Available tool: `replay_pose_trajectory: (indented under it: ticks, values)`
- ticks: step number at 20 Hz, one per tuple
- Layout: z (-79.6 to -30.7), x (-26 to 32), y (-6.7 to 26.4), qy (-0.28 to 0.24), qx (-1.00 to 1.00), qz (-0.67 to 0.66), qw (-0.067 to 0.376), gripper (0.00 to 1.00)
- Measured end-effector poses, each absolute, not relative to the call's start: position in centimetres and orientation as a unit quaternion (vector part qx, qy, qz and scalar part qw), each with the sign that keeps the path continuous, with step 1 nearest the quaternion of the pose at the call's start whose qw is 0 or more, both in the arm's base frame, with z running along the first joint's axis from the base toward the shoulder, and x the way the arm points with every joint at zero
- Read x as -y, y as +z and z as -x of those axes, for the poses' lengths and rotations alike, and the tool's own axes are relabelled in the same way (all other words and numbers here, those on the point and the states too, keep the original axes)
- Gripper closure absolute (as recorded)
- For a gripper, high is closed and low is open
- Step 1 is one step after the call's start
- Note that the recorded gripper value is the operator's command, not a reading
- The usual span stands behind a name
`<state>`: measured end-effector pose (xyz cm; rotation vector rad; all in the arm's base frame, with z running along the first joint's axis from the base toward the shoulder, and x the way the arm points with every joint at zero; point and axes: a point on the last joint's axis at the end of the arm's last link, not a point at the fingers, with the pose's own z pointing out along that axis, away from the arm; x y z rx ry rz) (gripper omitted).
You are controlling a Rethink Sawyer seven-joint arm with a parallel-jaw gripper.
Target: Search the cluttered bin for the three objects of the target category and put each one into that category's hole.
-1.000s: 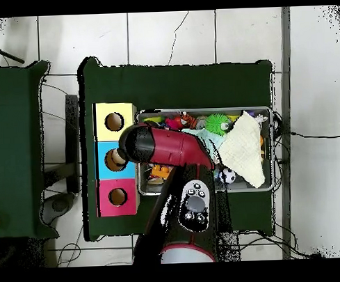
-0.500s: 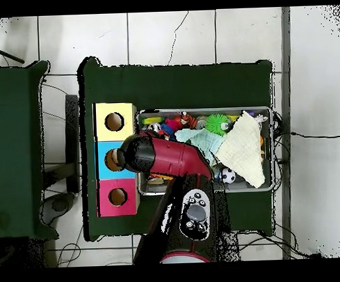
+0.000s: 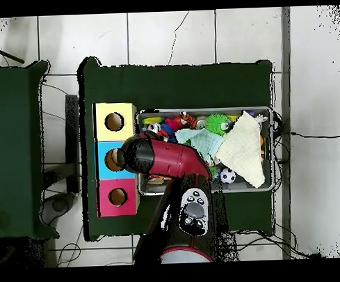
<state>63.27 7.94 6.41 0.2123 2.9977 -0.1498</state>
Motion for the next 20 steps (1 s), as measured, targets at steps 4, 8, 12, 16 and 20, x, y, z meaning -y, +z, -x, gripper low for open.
replay_pose_trajectory:
  ticks: [4, 8, 12, 16, 20]
  values:
    - [-63.4, -8.5, 5.7, -0.045, -0.994, -0.070, 0.073, 0.00]
    - [-63.6, -9.1, 5.3, -0.041, -0.993, -0.068, 0.082, 0.00]
    - [-63.9, -9.9, 4.4, -0.036, -0.992, -0.065, 0.097, 0.00]
    - [-64.1, -10.6, 3.6, -0.032, -0.992, -0.063, 0.105, 0.00]
    - [-64.0, -11.0, 2.3, -0.028, -0.992, -0.064, 0.109, 0.00]
